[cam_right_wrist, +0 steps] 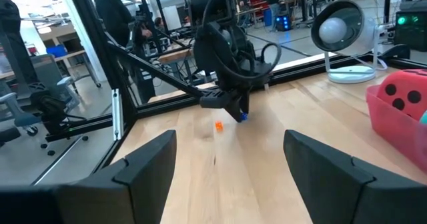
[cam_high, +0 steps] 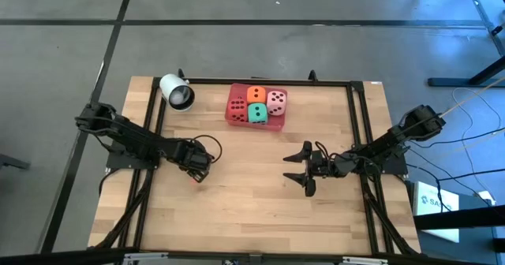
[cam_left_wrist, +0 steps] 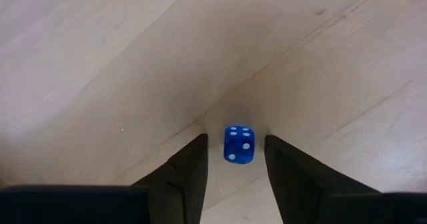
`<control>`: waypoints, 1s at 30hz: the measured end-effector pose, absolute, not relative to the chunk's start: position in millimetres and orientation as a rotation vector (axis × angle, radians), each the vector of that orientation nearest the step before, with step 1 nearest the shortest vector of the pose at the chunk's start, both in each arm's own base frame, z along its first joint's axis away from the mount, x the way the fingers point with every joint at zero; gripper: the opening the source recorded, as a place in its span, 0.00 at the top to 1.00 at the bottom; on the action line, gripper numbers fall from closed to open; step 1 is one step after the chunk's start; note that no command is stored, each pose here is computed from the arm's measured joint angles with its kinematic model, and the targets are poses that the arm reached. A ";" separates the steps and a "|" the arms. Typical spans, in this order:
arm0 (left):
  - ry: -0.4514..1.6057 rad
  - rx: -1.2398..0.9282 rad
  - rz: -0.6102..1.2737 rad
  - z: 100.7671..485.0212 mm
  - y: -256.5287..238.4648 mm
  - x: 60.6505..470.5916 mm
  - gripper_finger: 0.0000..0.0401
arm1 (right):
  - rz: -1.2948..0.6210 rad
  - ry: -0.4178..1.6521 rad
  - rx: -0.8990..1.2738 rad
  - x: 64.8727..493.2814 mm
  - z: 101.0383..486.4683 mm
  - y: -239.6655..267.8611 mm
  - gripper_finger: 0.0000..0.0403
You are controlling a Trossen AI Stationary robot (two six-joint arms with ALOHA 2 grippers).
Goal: Pick & Place Dice
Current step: Put the blue die into the pink bin
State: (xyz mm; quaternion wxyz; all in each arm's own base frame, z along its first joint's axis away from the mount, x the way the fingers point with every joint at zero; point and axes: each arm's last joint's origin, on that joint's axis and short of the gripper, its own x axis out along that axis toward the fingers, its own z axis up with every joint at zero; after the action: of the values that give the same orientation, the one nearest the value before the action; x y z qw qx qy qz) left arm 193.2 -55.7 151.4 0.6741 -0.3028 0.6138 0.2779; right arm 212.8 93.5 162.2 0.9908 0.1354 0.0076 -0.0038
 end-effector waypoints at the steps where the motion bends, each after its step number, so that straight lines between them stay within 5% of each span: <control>1: 1.387 -0.677 0.625 150.2 -56.1 194.4 0.63 | -0.006 0.016 0.271 212.6 162.2 94.0 0.31; 11: 1.427 -0.670 0.605 146.0 -57.2 195.3 0.62 | 0.003 0.019 0.270 211.9 162.0 95.6 0.31; 30: 1.455 -0.567 0.479 146.7 -58.1 196.7 0.95 | 0.000 0.019 0.270 211.9 162.0 95.5 0.31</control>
State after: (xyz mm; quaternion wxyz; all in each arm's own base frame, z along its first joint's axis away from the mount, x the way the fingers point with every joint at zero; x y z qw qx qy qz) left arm 196.7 -58.1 146.7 0.6847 -0.2530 0.6493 0.2136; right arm 211.9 95.5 162.0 0.9908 0.1347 0.0094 0.0002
